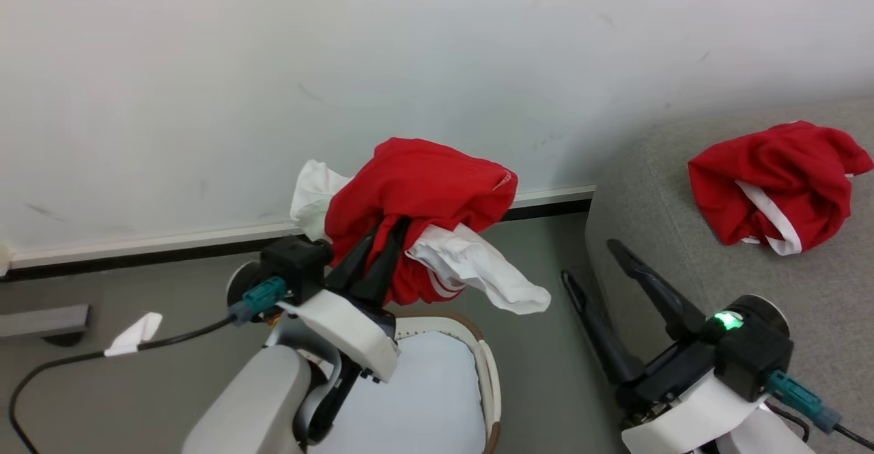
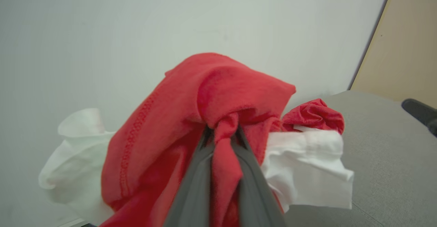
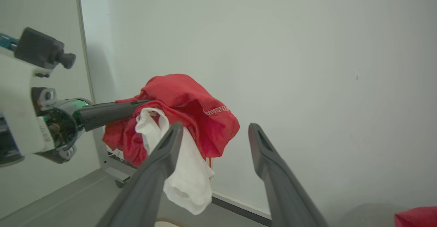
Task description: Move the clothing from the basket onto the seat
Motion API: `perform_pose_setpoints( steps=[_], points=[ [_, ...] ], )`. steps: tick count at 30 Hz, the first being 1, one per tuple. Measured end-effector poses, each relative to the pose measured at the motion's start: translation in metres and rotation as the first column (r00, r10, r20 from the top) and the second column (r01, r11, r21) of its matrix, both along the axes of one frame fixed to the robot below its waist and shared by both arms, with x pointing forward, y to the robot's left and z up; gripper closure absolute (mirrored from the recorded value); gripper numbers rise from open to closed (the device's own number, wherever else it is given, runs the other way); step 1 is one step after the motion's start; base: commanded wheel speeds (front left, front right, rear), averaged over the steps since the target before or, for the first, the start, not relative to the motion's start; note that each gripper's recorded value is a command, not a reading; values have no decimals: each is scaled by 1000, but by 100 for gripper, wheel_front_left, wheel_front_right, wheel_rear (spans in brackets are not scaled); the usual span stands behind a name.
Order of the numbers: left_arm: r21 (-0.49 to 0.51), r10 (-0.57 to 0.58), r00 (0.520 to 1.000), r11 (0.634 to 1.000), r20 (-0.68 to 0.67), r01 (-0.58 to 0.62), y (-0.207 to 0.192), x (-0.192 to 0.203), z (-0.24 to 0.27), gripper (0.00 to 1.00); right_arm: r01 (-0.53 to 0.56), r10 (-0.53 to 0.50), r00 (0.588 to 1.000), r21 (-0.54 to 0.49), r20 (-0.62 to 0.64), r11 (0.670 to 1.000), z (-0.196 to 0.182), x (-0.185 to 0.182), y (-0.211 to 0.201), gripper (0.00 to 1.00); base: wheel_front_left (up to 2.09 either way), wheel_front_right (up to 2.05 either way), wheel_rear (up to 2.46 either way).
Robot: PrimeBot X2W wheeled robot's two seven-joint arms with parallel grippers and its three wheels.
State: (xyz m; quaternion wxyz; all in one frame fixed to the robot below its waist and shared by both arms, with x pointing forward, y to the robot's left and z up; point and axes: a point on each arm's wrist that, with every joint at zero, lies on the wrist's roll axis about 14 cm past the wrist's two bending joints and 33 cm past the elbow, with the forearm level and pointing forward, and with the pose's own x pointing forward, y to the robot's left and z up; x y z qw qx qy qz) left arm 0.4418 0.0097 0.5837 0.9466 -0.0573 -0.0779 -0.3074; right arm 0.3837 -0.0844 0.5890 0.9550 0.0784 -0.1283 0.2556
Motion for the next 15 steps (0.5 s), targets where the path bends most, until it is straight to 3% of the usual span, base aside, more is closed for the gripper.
perform_pose_setpoints(
  steps=[8,15],
  points=[
    [16,-23,999,1000,-23,23,-6,-10,-9,100,-217,211,975,-89,-66,972,-24,-7,56,0,0,0,0],
    [27,-39,999,999,-30,40,-10,-21,-13,100,-313,289,943,-143,-162,939,-53,-4,81,0,0,0,0]
  ],
)
